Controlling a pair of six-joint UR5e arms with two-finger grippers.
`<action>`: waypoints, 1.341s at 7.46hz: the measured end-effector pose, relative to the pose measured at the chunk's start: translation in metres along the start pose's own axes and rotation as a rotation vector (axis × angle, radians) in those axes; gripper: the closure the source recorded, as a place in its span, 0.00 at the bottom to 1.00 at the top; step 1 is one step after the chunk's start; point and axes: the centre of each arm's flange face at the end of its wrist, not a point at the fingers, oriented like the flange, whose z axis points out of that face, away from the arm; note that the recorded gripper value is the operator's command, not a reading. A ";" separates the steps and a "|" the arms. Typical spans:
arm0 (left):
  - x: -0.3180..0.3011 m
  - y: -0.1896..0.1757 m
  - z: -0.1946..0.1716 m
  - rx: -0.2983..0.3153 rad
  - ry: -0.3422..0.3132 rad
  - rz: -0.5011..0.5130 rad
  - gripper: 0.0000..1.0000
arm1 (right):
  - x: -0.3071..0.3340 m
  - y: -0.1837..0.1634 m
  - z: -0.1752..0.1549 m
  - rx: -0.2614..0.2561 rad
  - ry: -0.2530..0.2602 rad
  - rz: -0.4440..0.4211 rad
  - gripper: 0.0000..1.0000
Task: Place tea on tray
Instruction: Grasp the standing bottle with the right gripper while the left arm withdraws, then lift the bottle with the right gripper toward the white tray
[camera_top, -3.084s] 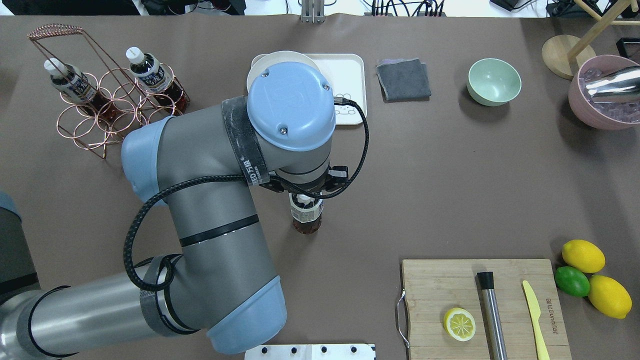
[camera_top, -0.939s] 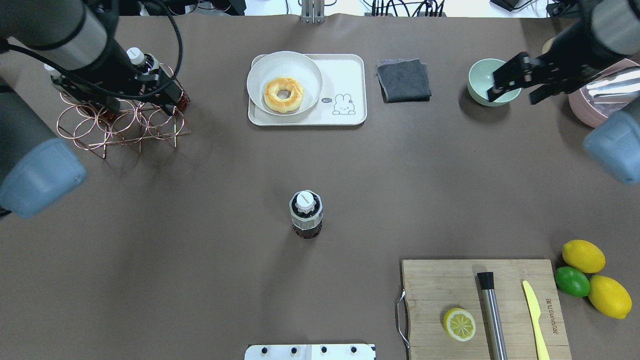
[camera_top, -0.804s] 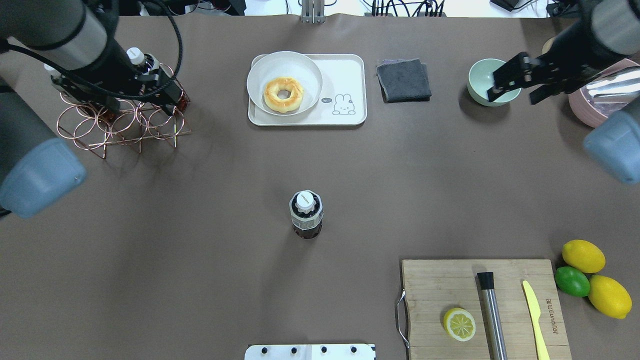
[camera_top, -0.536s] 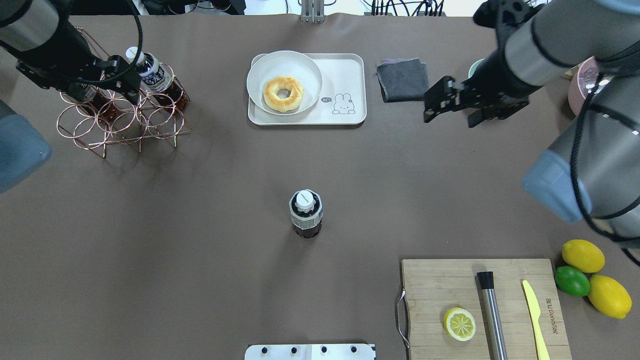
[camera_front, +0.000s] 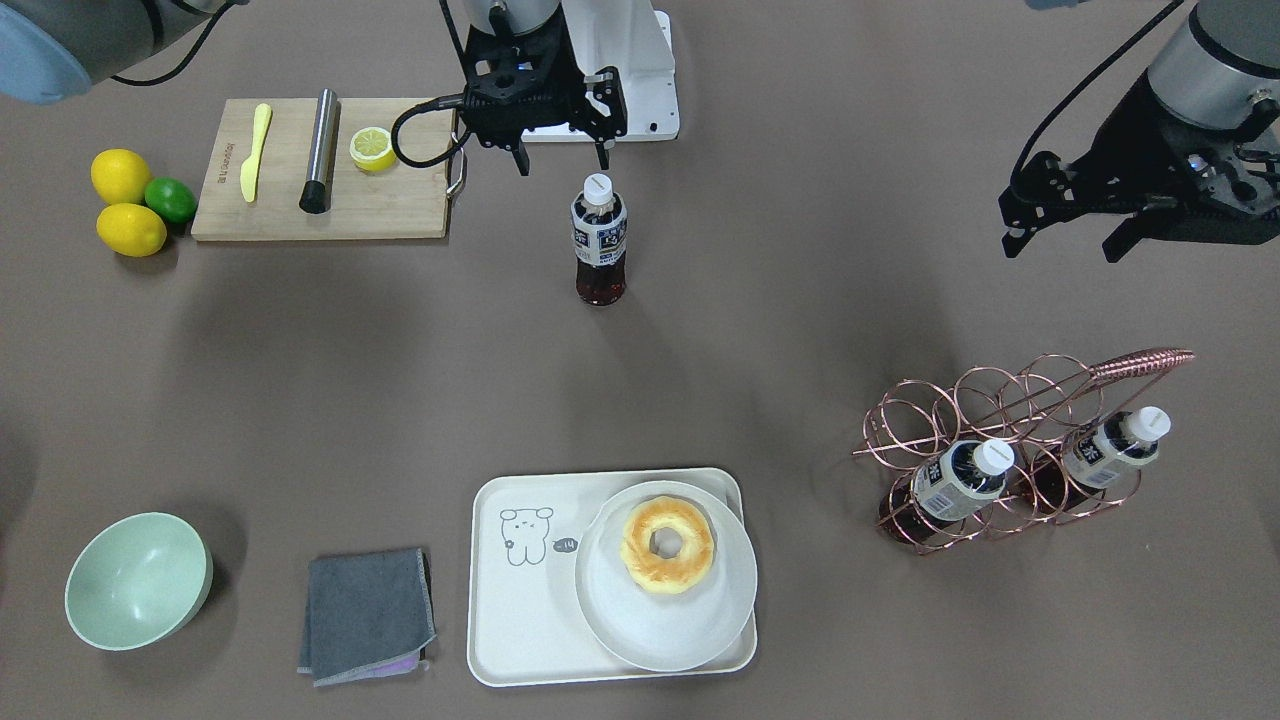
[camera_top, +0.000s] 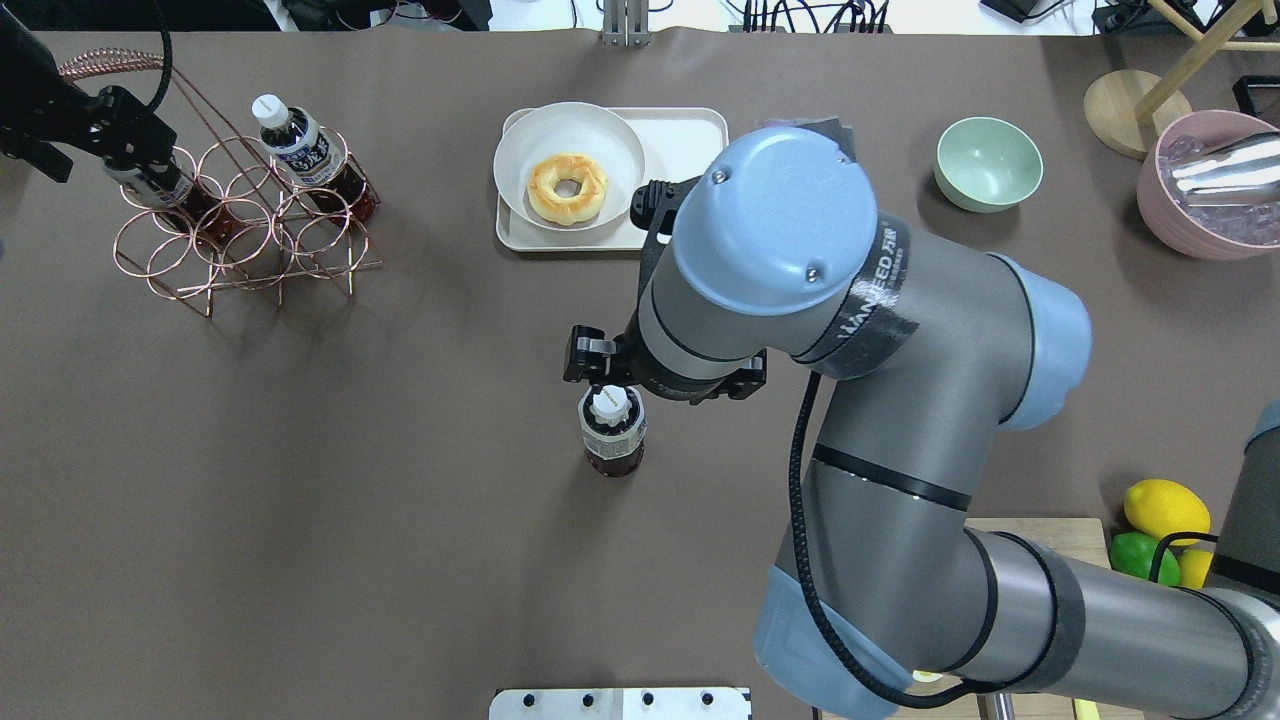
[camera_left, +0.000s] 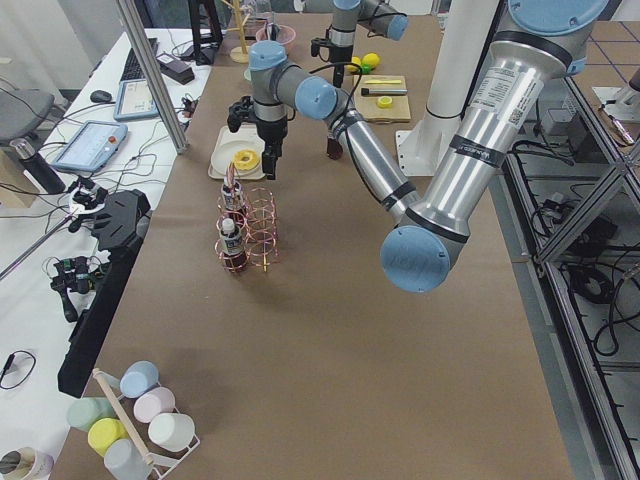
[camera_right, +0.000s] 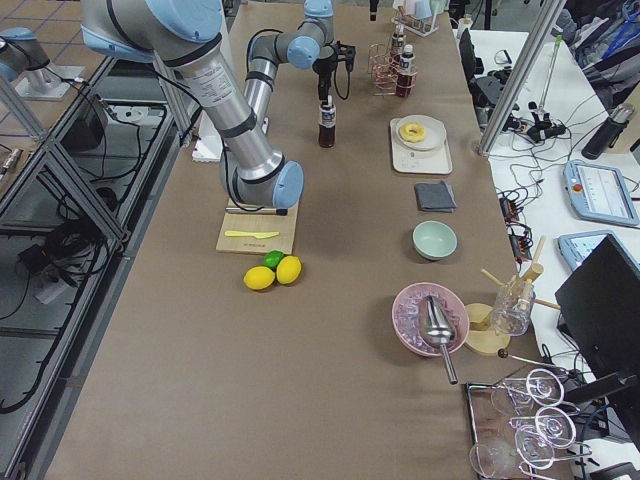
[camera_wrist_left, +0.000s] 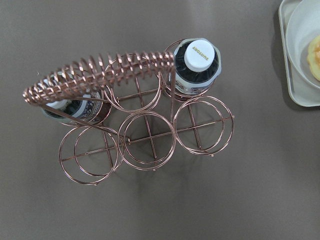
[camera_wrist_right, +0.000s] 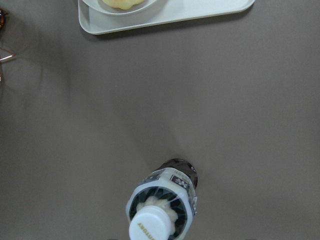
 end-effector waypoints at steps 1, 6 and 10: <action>-0.009 0.002 0.000 -0.001 -0.004 0.010 0.04 | -0.011 0.007 0.009 0.002 0.012 0.026 0.20; -0.022 0.005 -0.011 0.006 0.019 0.025 0.03 | -0.026 0.006 0.036 0.012 0.065 0.051 0.53; -0.024 0.007 -0.010 0.002 0.022 0.024 0.03 | -0.035 0.004 0.037 0.016 0.067 0.046 1.00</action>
